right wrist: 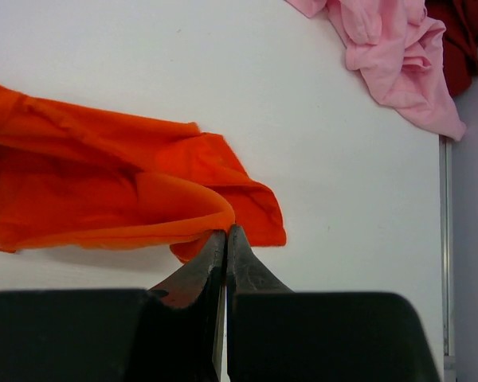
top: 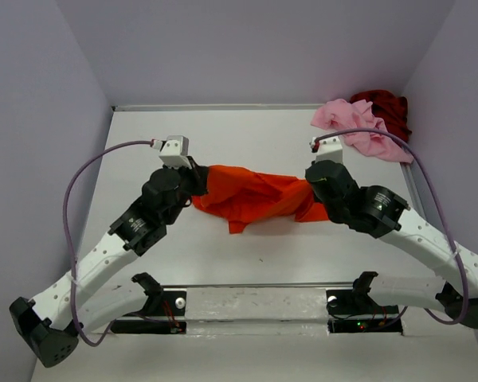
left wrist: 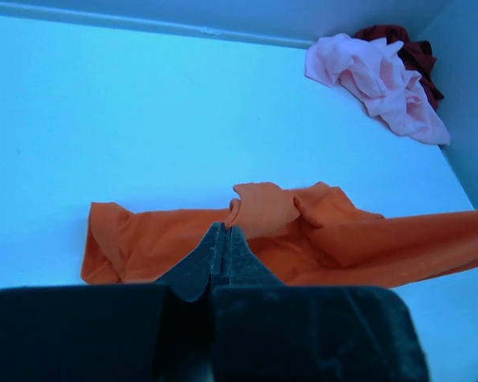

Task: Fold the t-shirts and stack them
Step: Flatten the tshirt out

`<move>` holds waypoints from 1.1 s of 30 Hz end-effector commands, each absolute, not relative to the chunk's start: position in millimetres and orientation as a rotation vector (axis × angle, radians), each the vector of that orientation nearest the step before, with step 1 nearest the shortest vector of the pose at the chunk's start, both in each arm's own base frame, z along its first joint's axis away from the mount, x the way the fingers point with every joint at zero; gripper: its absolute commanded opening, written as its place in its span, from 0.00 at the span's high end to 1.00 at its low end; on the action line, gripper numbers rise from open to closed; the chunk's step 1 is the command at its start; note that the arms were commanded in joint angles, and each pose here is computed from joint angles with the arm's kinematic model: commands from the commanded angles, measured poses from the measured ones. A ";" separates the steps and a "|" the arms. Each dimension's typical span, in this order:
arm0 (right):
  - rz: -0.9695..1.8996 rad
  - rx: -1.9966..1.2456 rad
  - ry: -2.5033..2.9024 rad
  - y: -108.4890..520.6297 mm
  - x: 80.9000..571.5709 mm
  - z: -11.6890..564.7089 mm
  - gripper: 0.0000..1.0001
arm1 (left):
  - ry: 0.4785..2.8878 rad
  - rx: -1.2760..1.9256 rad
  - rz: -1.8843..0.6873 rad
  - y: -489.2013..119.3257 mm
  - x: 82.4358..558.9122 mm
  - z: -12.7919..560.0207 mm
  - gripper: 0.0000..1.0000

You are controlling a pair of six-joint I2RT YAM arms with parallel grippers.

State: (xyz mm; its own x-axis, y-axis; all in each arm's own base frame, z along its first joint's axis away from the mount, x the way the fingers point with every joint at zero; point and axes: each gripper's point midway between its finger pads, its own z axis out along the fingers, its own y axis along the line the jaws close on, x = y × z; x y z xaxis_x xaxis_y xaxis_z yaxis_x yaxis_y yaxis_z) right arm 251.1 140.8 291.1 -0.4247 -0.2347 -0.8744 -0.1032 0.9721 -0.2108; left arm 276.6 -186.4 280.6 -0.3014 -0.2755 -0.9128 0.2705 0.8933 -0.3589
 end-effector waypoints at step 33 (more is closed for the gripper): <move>0.422 -0.215 2.292 173.1 172.2 200.3 1.00 | 1.562 -0.058 -0.276 -109.5 323.5 424.1 1.00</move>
